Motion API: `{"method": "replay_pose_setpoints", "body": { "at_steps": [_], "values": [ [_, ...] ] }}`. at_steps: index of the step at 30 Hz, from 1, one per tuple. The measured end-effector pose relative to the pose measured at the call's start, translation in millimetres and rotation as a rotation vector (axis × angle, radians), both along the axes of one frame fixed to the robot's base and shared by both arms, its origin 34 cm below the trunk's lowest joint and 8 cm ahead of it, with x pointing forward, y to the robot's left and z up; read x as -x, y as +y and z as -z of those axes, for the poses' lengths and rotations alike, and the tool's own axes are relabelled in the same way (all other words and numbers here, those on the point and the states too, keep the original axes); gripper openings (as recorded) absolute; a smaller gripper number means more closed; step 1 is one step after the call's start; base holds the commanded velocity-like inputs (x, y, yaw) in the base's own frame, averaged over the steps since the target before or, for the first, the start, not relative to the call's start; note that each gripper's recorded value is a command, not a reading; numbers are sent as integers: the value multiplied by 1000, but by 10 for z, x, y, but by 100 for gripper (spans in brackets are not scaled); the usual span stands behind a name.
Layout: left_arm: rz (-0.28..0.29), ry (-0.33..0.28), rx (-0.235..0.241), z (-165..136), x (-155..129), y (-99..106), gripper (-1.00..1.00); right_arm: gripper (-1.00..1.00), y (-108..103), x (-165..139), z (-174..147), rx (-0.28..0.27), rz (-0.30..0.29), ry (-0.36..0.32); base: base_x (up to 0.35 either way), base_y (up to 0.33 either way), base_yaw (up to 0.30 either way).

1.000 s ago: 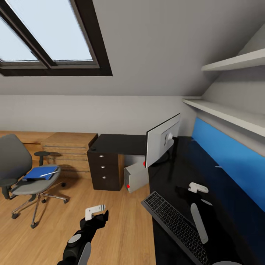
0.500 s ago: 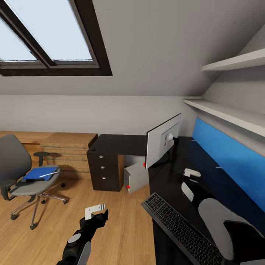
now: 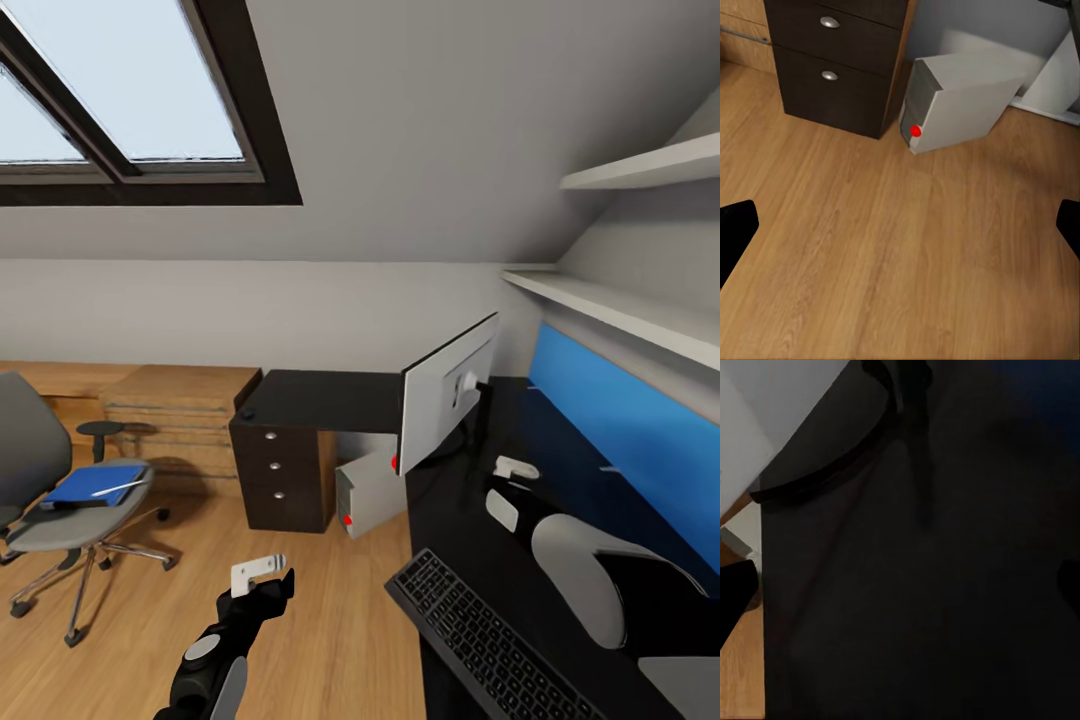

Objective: In the bedroom, organize the workspace by keeping the computer under the desk, ensuring the monitor is on the desk, placing the keyboard on the desk next to the monitor, placing the mouse on the desk next to the keyboard, moving the folder from the swivel chair onto the desk next to the mouse, stacking the notebook on top of the folder with the pen on top of the notebook, and positioning the swivel chair next to the desk.

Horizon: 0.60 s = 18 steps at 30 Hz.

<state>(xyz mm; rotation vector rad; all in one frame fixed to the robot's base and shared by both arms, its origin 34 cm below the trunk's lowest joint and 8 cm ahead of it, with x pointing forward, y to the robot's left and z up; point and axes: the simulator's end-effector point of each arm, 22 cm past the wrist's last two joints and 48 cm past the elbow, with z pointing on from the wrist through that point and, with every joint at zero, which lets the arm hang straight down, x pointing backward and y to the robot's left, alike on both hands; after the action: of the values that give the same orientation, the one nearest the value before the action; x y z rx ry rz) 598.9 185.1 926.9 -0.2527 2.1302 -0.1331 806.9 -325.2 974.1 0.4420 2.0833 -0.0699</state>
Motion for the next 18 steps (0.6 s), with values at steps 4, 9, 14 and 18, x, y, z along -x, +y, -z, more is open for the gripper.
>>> {"method": "replay_pose_setpoints", "body": {
  "at_steps": [4,9,14,18],
  "values": [
    [-1,-15,2,-70,-25,2,100,100,171,69,138,-18,-19,40,57,0,0],
    [-12,-92,19,-409,-78,17,100,100,399,245,430,-132,-15,160,7,0,0],
    [-14,-95,20,-381,-83,27,100,100,421,257,509,-192,15,169,1,0,0],
    [-15,-97,19,-351,-94,31,100,100,416,251,552,-206,25,171,0,0,0]
  ]
}}
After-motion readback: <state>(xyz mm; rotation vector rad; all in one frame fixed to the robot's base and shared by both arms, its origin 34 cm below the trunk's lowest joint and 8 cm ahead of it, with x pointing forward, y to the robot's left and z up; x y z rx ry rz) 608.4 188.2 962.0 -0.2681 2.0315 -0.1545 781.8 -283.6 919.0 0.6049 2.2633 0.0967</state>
